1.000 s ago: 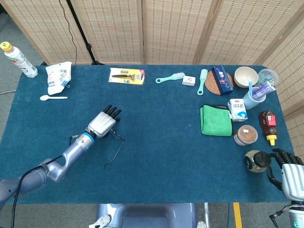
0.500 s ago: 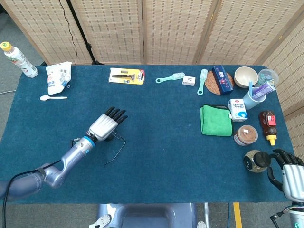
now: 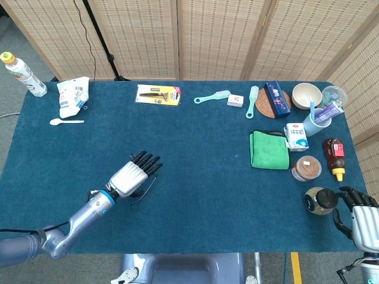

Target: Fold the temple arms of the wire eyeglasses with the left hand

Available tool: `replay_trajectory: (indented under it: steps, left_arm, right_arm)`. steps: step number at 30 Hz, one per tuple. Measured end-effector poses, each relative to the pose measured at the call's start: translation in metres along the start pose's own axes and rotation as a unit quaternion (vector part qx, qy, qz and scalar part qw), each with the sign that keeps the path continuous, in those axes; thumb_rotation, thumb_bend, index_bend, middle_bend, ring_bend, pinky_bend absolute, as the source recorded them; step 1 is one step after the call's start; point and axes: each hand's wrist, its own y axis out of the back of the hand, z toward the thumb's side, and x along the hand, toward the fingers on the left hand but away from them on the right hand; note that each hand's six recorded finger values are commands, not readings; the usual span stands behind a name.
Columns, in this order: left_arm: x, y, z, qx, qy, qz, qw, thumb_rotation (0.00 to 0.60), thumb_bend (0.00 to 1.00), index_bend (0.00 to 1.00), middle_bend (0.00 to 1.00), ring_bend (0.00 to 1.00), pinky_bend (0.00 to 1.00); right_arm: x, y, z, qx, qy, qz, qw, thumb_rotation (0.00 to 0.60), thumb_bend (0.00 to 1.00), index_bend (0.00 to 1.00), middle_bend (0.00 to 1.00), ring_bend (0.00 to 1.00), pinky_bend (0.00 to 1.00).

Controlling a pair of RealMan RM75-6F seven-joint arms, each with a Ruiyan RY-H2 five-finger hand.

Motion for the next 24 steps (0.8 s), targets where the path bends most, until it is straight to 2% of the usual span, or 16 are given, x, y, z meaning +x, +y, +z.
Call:
replay_trajectory:
  steps: [5, 10, 18, 24]
  left_arm:
    - [-0.004, -0.007, 0.012, 0.001, -0.002, 0.001, 1.0000, 0.424, 0.22, 0.00, 0.00, 0.00, 0.00]
    - [-0.005, -0.013, 0.020, 0.009, -0.008, -0.003, 0.9999, 0.417, 0.22, 0.00, 0.00, 0.00, 0.00]
    - [-0.005, -0.023, 0.016, 0.049, -0.001, -0.013, 0.9987, 0.408, 0.22, 0.00, 0.00, 0.00, 0.00]
    - [-0.006, -0.031, 0.014, 0.063, 0.013, -0.010, 0.9979, 0.362, 0.21, 0.00, 0.00, 0.00, 0.00]
  right_arm:
    - [0.001, 0.000, -0.002, 0.000, -0.002, 0.000, 1.0000, 0.600, 0.48, 0.38, 0.28, 0.31, 0.33]
    - [0.001, 0.000, -0.002, 0.000, -0.002, 0.000, 1.0000, 0.600, 0.48, 0.38, 0.28, 0.31, 0.34]
    - [0.002, -0.001, -0.005, 0.000, -0.007, 0.001, 1.0000, 0.600, 0.48, 0.38, 0.28, 0.31, 0.34]
    - [0.003, -0.002, -0.005, -0.001, -0.008, 0.002, 1.0000, 0.600, 0.48, 0.38, 0.28, 0.31, 0.34]
